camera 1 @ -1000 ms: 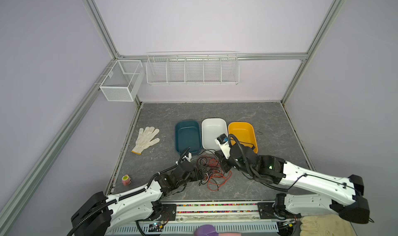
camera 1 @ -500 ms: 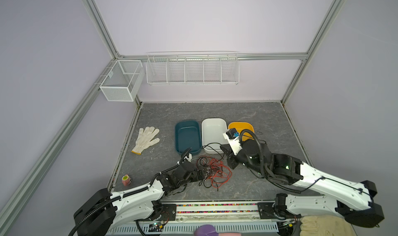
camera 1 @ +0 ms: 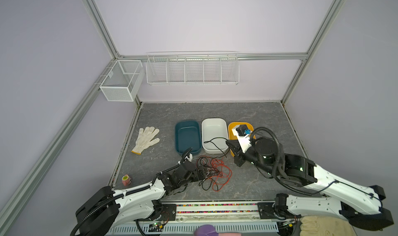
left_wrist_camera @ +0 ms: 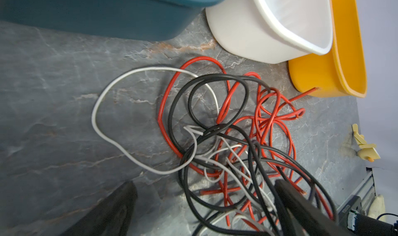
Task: Untangle the cables
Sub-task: 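Lift the black wire with the right gripper and carry it over the white tub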
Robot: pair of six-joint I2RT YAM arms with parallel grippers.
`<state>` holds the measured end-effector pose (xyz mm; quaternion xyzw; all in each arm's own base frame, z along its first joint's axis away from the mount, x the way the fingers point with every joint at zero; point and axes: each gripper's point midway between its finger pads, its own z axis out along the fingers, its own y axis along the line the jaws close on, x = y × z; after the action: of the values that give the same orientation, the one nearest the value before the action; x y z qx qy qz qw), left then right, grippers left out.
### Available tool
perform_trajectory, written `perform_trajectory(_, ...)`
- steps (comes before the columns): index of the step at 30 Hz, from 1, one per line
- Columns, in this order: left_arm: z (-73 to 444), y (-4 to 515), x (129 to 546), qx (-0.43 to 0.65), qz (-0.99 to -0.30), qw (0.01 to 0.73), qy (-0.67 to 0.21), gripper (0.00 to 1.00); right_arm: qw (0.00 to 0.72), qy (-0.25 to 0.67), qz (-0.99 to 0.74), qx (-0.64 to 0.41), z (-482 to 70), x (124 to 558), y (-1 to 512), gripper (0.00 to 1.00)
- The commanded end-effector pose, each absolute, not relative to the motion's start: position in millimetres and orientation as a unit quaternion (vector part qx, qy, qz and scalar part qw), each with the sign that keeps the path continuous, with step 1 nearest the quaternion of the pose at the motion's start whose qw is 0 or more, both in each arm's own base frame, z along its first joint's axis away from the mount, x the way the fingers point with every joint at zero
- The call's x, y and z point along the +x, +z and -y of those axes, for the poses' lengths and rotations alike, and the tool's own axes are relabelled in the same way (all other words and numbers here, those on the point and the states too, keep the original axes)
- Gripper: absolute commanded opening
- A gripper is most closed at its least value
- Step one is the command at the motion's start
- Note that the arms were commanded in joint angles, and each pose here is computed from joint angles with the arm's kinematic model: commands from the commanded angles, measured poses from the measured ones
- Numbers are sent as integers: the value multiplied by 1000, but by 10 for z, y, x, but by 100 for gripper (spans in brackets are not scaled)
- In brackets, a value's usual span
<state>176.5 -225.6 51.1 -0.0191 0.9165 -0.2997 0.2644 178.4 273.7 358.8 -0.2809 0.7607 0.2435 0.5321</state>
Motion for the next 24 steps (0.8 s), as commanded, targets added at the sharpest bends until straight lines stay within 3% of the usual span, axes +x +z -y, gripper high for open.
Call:
perform_trajectory(1,2237,540,1774,-22,-915,272,-298,99,573,247,-735,-266,-2610,1790,3954,7)
perform_trajectory(15,2216,538,1773,-19,-917,272,-291,99,611,253,-709,-245,-2400,1773,4375,7)
perform_trajectory(24,1944,1218,1956,2,-893,374,-252,100,608,217,-731,-219,-2236,1986,4302,7)
